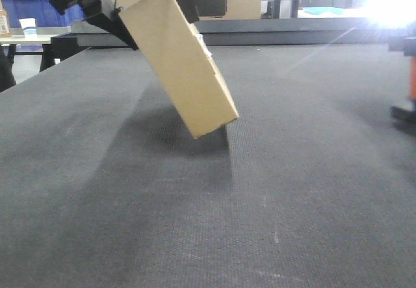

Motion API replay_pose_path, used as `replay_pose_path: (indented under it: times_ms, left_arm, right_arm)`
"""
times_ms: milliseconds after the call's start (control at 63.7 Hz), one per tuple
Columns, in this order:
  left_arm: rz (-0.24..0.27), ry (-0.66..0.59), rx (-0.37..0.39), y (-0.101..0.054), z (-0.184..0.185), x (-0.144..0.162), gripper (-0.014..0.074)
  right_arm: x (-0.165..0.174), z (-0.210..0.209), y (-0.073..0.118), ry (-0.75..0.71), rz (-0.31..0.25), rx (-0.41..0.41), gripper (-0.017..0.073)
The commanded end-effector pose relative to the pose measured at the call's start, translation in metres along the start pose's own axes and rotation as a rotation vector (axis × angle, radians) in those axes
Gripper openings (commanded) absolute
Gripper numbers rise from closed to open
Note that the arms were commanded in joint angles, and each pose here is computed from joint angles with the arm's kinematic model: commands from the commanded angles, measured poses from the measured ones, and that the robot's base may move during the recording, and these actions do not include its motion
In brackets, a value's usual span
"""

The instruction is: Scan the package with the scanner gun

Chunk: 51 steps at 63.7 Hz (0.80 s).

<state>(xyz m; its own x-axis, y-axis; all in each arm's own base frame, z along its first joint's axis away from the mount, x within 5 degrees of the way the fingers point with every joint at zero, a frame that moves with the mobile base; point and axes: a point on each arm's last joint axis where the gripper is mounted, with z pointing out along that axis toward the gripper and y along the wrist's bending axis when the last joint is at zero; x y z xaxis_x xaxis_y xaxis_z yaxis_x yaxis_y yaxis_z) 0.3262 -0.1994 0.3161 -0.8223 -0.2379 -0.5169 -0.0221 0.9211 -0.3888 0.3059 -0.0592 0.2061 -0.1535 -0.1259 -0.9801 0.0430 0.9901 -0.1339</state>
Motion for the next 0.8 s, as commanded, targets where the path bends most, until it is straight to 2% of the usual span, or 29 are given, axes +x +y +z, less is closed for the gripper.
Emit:
replay_pose_path:
  times_ms: [0, 94, 173, 330, 440, 502, 659, 785]
  left_arm:
    - [-0.012, 0.001, 0.025, -0.005, -0.001, 0.002, -0.0111]
    - [-0.002, 0.002, 0.027, -0.007, -0.001, 0.004, -0.0111]
    - [0.004, -0.002, 0.023, -0.007, -0.001, 0.003, -0.0111]
    - [0.025, -0.014, 0.010, -0.006, -0.001, 0.002, -0.0111]
    - [0.026, -0.015, 0.009, -0.006, -0.001, 0.002, -0.0111]
    - [0.029, -0.017, 0.007, -0.006, -0.001, 0.002, -0.0111]
    - [0.033, -0.019, 0.005, -0.005, -0.001, 0.002, -0.0111]
    - [0.033, -0.019, 0.005, -0.005, -0.001, 0.002, -0.0111]
  right_arm:
    - [-0.019, -0.006, -0.010, -0.063, -0.011, 0.163, -0.0157]
    - [-0.025, -0.009, -0.006, -0.068, -0.061, 0.230, -0.0157]
    - [-0.026, -0.007, 0.005, -0.067, -0.092, 0.202, -0.0157]
    - [-0.027, -0.005, 0.021, -0.074, -0.088, 0.158, -0.0157]
    - [-0.028, -0.005, 0.022, -0.083, -0.057, 0.177, -0.0157]
    - [-0.028, -0.005, 0.022, -0.087, -0.061, 0.191, -0.0157]
    - [-0.027, -0.006, 0.018, -0.068, -0.151, 0.230, -0.0157]
    - [-0.027, -0.006, 0.018, -0.062, -0.193, 0.239, -0.0157]
